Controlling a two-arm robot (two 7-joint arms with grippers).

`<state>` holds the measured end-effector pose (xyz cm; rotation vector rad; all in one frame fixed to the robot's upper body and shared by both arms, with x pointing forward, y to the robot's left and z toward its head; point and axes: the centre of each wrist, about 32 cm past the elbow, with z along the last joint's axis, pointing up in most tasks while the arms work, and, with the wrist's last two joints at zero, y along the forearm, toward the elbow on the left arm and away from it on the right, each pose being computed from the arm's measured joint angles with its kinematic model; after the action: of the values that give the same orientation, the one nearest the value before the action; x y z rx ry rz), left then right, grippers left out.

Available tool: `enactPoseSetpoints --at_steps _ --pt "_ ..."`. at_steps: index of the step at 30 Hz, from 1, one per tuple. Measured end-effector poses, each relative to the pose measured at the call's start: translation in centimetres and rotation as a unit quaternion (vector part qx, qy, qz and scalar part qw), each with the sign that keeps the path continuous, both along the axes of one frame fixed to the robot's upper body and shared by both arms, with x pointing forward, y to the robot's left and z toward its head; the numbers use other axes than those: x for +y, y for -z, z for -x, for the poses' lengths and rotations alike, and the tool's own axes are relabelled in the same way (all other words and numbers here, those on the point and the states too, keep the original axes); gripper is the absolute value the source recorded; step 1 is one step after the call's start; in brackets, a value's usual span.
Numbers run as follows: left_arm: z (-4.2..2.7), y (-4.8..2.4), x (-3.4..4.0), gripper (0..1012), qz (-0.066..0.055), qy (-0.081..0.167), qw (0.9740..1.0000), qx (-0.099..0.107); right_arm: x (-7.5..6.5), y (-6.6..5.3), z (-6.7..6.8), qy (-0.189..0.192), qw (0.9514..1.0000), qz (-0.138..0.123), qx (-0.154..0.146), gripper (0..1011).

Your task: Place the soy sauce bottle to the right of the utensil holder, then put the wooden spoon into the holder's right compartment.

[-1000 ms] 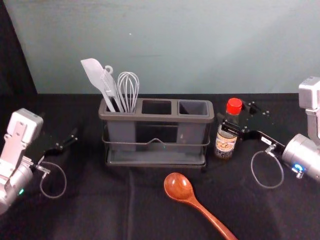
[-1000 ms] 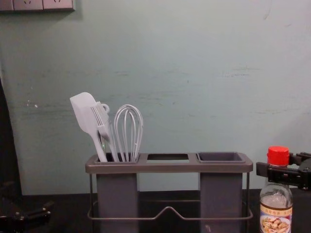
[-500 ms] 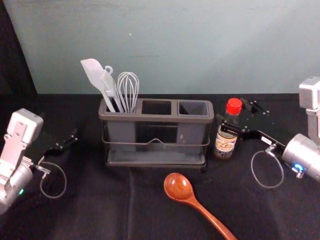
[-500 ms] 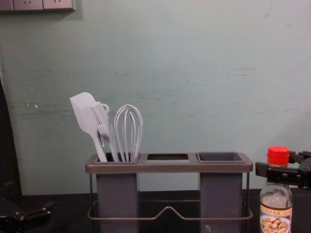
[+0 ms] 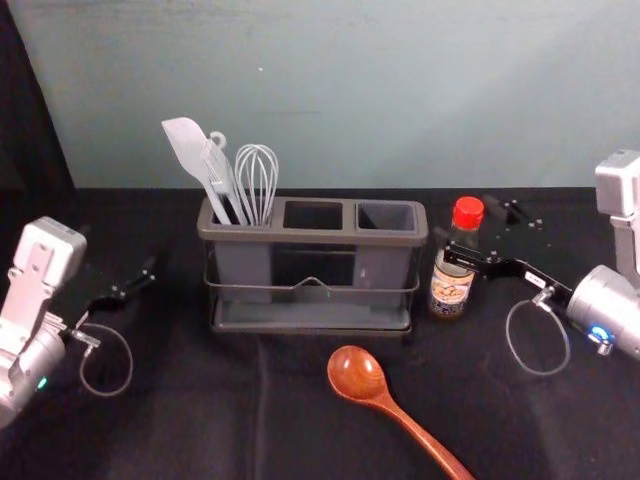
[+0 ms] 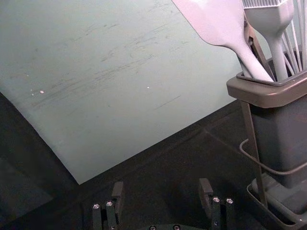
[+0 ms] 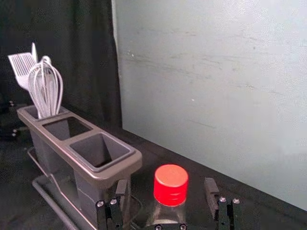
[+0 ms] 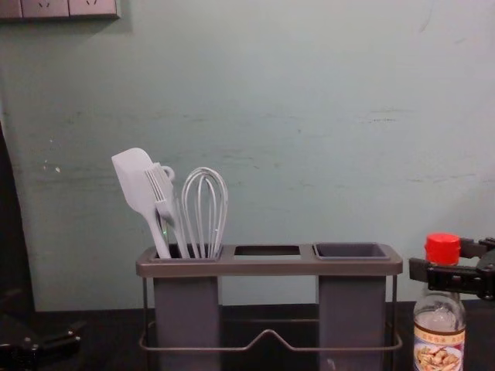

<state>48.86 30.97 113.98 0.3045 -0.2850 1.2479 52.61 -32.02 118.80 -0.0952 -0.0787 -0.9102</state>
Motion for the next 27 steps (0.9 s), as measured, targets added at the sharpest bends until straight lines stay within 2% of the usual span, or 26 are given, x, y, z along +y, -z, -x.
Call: enactPoseSetpoints --at_steps 7,14,21,27 --pt "0.0 0.0 0.0 1011 0.0 0.0 1.0 0.0 -0.6 -1.0 1.4 0.013 0.9997 0.011 -0.015 1004" --pt "0.0 0.0 0.0 1011 0.0 0.0 1.0 0.0 -2.1 -1.5 3.4 0.028 0.9984 -0.005 -0.049 1004" --pt "0.0 0.0 0.0 1011 0.0 0.0 1.0 0.0 -3.3 -2.4 4.9 -0.003 0.9978 -0.016 -0.064 1004" --pt "0.0 0.0 0.0 1012 0.0 0.0 1.0 0.0 -3.4 -4.7 6.5 -0.077 0.9949 0.012 -0.064 1004"
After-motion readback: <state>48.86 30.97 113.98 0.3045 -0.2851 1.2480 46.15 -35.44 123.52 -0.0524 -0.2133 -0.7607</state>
